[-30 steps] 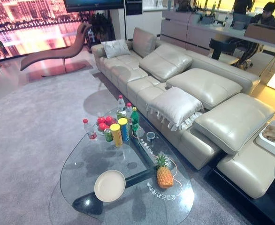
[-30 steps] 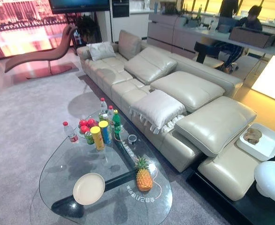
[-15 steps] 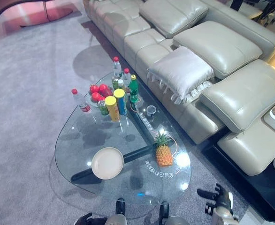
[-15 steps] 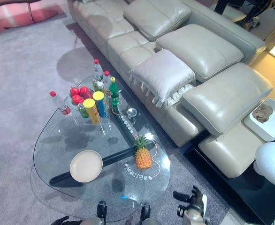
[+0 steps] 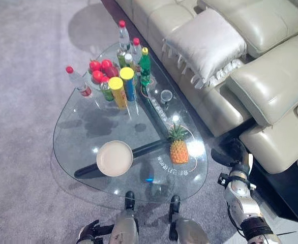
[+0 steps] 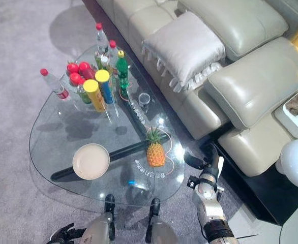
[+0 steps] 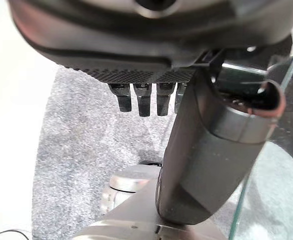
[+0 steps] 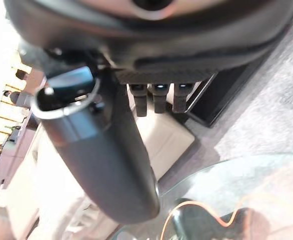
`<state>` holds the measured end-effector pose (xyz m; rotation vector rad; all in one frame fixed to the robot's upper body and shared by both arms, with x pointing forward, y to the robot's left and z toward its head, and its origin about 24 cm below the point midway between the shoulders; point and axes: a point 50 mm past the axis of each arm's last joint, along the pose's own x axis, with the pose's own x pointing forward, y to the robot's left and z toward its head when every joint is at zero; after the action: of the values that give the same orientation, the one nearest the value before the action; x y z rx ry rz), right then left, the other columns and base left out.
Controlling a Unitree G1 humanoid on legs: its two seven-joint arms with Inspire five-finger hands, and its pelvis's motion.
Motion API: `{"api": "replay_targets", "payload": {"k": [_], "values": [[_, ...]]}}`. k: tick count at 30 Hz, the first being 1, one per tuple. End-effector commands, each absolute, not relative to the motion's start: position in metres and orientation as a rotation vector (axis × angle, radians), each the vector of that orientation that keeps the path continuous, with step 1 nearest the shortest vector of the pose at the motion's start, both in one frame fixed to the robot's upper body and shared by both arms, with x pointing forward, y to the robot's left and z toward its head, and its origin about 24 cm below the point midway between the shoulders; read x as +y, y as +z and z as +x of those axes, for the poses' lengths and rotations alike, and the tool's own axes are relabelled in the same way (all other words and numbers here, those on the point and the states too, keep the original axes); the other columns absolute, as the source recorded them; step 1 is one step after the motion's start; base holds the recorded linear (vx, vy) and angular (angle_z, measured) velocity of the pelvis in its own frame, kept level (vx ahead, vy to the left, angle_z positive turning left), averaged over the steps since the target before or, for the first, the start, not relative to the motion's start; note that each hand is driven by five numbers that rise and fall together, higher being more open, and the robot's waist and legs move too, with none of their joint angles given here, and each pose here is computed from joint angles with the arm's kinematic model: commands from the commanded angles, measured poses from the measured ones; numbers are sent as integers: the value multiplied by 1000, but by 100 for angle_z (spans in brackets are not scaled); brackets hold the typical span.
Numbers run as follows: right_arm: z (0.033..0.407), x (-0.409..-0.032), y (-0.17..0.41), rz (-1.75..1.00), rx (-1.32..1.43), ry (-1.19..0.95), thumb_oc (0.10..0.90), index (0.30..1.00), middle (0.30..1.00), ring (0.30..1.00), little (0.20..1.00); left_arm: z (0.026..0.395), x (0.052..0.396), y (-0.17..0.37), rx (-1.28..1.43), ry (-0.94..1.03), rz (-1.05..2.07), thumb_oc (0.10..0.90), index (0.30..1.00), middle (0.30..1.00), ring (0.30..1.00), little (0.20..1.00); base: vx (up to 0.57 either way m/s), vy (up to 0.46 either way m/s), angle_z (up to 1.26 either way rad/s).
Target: Pick up the fruit to the plate
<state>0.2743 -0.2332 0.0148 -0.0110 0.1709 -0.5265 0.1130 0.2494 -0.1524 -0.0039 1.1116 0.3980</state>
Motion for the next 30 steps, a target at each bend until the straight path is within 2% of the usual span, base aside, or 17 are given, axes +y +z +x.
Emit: {"api": "replay_targets", "payload": {"k": [1,11,30], "values": [[288,-247,81,-91,-128,-535,800,900,900,900,900,90,243,-160,1189,411,-5,800,900,900,900,900,-36,33,2],[303,-220,124,-103,-277,-464,800,900,900,900,900,114,232,-157,1124,393,-30,800,900,900,900,900,-39,36,0],[324,-194,138,-66,-266,-473,800,900,900,900,900,146,218,-147,1054,370,-52,800,900,900,900,900,-12,26,1]]}}
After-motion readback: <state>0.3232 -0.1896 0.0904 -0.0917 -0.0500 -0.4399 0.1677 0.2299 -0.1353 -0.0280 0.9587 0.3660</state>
